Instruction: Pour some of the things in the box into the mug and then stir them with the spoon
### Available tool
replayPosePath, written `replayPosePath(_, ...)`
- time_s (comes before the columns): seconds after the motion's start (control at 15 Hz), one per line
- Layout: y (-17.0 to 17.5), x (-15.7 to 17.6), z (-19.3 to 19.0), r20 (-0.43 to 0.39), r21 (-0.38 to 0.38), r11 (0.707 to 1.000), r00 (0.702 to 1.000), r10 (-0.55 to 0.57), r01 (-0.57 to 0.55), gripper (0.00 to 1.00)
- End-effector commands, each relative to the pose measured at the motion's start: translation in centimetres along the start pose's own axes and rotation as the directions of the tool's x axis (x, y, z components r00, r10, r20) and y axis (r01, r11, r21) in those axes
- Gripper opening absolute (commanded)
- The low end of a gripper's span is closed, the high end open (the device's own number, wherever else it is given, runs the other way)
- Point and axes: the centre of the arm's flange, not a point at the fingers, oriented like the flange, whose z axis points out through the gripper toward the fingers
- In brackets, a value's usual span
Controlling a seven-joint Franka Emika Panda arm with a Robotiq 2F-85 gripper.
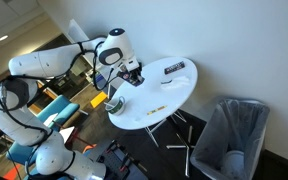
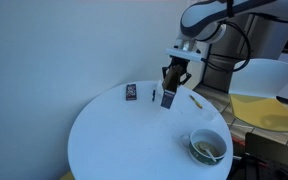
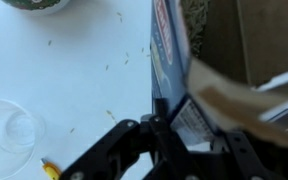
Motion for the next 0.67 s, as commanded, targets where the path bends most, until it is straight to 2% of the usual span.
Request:
replayPosePath(0.0,1.1,1.8,0.5,0.011,0.064,0.99,0.992,0.124,-0.124,0.11)
replayPosePath(0.6,3.1,6.6,5.3,0.048,0.12,0.959,0.966,0.253,-0.257,0.11)
